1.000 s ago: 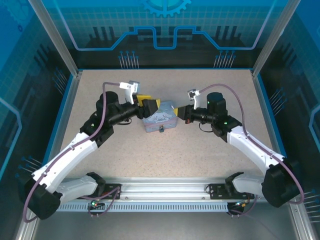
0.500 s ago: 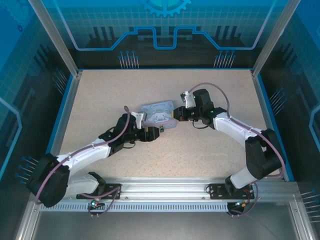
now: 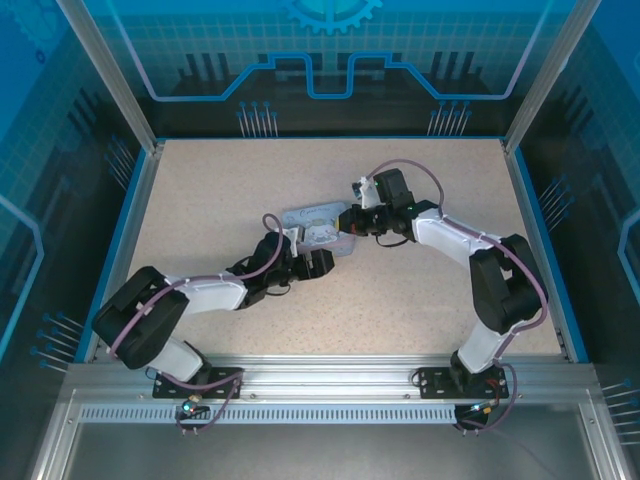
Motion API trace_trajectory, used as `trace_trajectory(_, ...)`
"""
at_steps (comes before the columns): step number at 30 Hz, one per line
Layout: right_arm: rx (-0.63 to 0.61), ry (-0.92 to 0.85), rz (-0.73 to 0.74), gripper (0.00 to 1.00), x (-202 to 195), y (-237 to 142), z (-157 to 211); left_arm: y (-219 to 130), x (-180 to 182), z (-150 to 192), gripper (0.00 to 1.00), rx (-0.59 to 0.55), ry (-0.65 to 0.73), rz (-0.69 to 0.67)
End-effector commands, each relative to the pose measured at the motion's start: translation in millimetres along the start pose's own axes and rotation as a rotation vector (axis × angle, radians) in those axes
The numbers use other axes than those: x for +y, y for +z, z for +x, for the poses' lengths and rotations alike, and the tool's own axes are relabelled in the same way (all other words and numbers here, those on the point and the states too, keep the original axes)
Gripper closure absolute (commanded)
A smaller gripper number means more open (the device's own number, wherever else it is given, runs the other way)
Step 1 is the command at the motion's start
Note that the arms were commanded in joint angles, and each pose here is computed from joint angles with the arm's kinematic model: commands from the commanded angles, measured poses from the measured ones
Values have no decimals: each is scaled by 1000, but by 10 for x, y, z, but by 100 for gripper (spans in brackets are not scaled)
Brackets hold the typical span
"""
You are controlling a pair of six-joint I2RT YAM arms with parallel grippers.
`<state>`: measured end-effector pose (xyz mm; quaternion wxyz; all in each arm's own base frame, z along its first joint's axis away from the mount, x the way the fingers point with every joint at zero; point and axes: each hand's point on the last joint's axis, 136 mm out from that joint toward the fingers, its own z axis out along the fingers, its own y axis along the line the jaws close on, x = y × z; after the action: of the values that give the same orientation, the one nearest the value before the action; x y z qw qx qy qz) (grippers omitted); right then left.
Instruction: Unlock a padlock with a key
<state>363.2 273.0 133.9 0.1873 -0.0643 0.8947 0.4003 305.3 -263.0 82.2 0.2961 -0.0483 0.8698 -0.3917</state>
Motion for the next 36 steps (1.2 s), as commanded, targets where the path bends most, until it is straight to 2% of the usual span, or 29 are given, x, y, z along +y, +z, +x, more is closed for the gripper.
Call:
trace_trajectory(1, 71, 68, -16, 100, 44, 81, 99, 61, 17, -33, 14, -39, -66, 10)
trace_trajectory(12, 57, 87, 71, 100, -274, 201, -20, 237, 173, 13, 13, -24, -124, -37)
trace_trajectory(21, 68, 84, 142, 100, -467, 266, -36, 344, 193, -32, 13, -36, -110, -48)
trace_trajectory(25, 88, 76, 197, 100, -567, 295, 30, 369, 252, -95, 13, -85, -113, -60)
trace_trajectory(36, 105, 51, 231, 100, -643, 366, 131, 415, 89, -146, 13, -222, 16, 1)
